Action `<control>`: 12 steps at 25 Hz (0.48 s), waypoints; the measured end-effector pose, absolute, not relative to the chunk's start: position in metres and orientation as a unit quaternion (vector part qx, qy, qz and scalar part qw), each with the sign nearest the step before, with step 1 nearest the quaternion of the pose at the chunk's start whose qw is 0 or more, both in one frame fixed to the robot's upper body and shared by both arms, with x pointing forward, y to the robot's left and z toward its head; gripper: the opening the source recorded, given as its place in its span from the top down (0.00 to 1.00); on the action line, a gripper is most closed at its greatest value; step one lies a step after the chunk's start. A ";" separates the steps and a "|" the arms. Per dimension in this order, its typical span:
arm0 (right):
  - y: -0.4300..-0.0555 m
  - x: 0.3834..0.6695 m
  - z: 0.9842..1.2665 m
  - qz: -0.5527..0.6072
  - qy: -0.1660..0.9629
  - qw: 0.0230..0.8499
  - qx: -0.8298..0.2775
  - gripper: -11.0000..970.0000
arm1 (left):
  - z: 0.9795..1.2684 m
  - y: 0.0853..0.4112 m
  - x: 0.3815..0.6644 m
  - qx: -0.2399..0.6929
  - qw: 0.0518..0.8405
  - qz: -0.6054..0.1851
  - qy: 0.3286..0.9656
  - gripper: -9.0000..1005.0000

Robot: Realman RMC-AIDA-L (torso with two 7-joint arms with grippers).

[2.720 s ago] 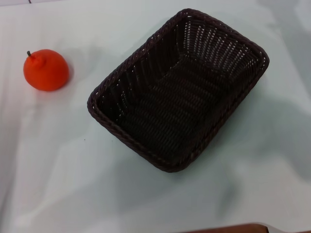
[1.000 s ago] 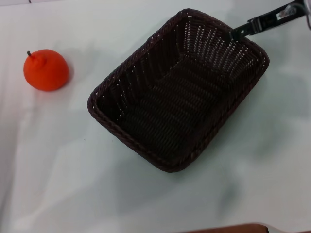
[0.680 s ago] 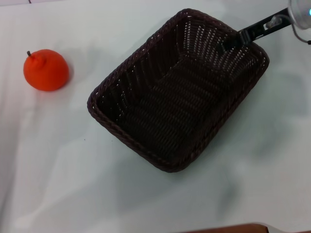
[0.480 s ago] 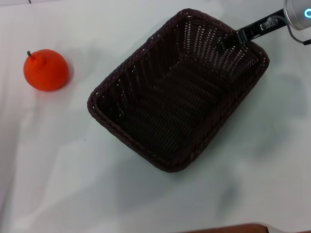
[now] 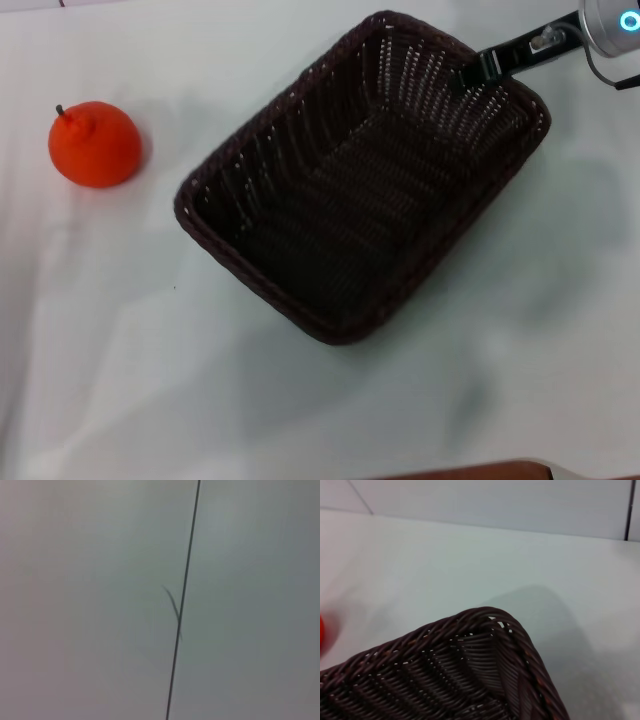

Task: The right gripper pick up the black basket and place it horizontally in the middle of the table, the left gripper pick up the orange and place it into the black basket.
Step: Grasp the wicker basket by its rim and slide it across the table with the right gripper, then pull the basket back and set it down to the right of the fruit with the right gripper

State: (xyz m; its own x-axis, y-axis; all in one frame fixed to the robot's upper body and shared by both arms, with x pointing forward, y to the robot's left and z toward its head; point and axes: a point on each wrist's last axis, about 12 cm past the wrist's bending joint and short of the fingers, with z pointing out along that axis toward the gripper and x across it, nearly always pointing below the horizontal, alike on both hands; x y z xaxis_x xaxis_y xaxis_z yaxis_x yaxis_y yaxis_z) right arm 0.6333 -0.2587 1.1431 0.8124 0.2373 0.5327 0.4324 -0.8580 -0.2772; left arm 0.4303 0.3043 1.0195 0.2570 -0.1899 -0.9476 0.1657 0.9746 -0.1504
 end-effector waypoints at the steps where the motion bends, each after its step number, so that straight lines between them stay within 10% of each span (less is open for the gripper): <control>1: -0.258 0.633 1.144 -0.248 -0.172 0.199 -0.932 0.70 | 1.020 0.305 0.431 -0.010 0.794 -0.111 0.598 0.22; 12: -0.278 0.597 1.145 -0.230 0.005 0.248 -0.941 0.76 | 1.026 0.314 0.445 -0.013 0.802 -0.075 0.592 0.22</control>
State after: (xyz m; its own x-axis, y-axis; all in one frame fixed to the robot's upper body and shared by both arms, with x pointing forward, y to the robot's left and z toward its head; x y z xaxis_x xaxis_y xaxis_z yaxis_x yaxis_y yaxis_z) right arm 0.5970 -0.2776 1.1446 0.8937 -0.1243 0.4311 0.1043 -0.8770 -0.4690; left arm 0.4449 0.3141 1.0260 0.2881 -0.1346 -0.9481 0.1048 0.9886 -0.1085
